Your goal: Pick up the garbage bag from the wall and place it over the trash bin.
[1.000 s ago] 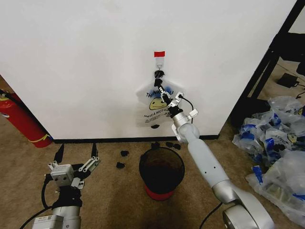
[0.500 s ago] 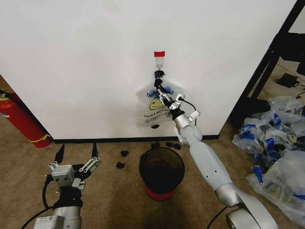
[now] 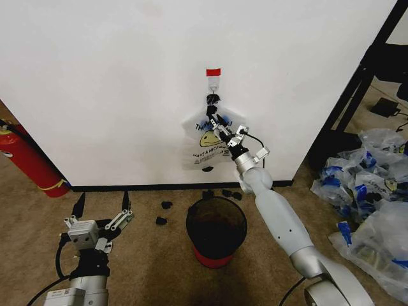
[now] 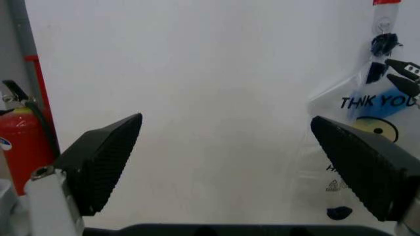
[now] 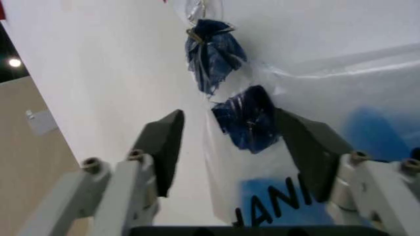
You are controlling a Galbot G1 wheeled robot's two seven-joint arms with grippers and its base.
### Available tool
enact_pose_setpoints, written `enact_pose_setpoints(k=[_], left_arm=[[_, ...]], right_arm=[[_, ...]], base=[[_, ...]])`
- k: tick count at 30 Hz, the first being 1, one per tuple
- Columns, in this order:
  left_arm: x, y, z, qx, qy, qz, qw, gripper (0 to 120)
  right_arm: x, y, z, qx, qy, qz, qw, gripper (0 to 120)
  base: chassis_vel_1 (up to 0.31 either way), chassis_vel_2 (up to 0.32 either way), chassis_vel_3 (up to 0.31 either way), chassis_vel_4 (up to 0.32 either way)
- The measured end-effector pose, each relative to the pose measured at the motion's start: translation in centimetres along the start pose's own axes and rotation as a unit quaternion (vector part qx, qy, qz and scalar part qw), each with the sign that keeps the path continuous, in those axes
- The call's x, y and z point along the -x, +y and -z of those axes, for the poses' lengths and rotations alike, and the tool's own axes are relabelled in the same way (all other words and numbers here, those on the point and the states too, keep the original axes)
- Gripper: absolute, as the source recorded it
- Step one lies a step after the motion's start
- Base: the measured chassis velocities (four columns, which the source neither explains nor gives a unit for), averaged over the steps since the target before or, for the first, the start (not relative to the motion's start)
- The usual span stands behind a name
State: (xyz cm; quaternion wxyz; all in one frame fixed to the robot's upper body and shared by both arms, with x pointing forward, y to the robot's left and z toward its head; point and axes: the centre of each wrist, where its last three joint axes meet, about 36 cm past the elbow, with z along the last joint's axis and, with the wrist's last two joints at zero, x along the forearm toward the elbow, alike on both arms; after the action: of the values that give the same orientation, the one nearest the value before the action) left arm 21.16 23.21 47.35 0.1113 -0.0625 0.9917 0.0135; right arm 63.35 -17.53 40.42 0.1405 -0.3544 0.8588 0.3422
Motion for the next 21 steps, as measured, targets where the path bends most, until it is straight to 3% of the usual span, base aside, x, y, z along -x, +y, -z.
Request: enact_pose_setpoints(k=[6,11,16,21], left_arm=[[0.0,0.0,-0.1,0.0,-0.001,0.0,1.0,100],[0.0,0.1,-0.1,0.002,-0.001,0.0,1.0,100],[0.0,0.3,-0.1,0.007,-0.002,0.0,1.0,100],[0.0,0.4,-0.1,0.009,-0.002,-0.002,1.0,100]], right_arm=[[0.5,-0.4,0.2,-0.003,-0.001,-0.004,1.0,41],[0.9,-0.3,0.4,-0.003,-0.003,-0.005,1.0,41],[1.4,-0.5,0.4,-0.007,-0.002,-0.007,1.0,52],[1.5,-0.6,0.5,-0.014,-0.001,-0.007,1.0,54]], base=[[0.0,0.0,0.0,0.0],[0.0,0.0,0.0,0.0],[0.0,0.0,0.0,0.0],[0.0,0.0,0.0,0.0]])
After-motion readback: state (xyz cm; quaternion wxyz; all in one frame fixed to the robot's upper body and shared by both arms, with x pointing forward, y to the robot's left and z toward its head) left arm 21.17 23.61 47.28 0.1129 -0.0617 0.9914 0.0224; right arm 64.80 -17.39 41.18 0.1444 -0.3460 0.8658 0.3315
